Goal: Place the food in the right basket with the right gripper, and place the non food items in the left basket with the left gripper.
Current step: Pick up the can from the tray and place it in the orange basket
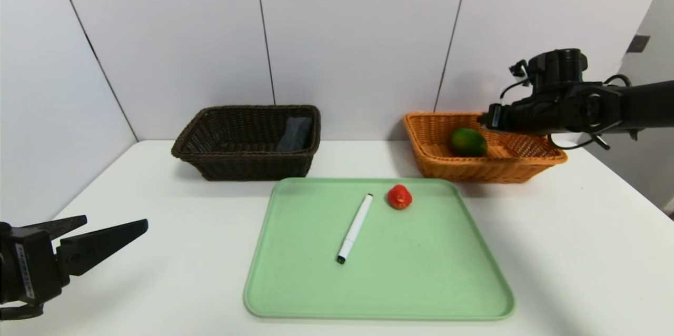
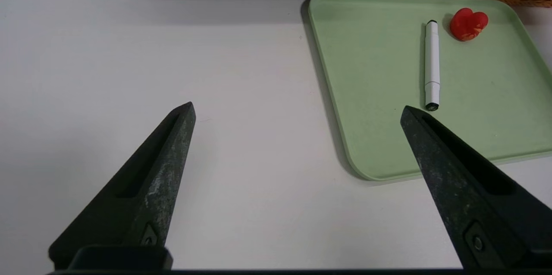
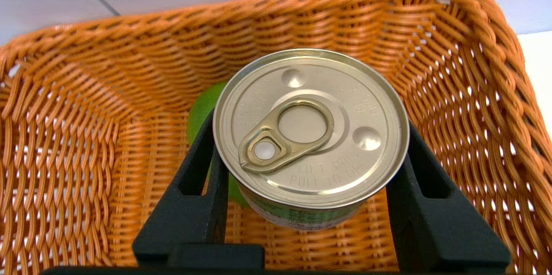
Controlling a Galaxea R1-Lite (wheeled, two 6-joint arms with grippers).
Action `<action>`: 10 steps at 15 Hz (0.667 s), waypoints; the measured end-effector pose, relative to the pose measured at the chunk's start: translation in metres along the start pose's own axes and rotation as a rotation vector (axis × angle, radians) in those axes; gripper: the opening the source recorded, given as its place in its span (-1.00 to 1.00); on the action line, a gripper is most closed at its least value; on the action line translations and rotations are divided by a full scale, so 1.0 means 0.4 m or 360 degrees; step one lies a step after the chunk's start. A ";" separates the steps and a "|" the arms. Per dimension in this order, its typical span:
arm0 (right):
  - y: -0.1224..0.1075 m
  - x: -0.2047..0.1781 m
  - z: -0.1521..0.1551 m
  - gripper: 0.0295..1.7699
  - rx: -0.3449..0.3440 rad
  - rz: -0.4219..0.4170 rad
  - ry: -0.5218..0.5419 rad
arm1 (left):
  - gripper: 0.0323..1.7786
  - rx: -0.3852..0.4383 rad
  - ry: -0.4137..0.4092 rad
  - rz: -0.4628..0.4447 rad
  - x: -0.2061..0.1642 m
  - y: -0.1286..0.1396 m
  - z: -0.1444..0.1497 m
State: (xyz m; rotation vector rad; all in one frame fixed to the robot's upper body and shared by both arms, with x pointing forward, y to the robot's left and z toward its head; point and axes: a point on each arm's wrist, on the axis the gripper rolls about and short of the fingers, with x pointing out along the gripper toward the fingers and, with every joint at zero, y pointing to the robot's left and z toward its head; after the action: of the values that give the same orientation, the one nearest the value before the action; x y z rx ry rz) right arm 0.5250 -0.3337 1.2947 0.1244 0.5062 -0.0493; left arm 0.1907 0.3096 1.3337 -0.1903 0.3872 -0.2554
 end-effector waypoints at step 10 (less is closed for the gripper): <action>-0.002 0.033 -0.004 0.61 0.0012 -0.0005 0.0015 | 0.90 -0.0001 0.0015 0.0002 0.007 0.000 0.000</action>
State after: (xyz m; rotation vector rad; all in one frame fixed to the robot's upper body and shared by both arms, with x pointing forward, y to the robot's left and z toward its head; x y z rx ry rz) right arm 0.5358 -0.3345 1.2866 0.1313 0.5157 -0.0536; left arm 0.1931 0.3090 1.3327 -0.1895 0.3968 -0.2548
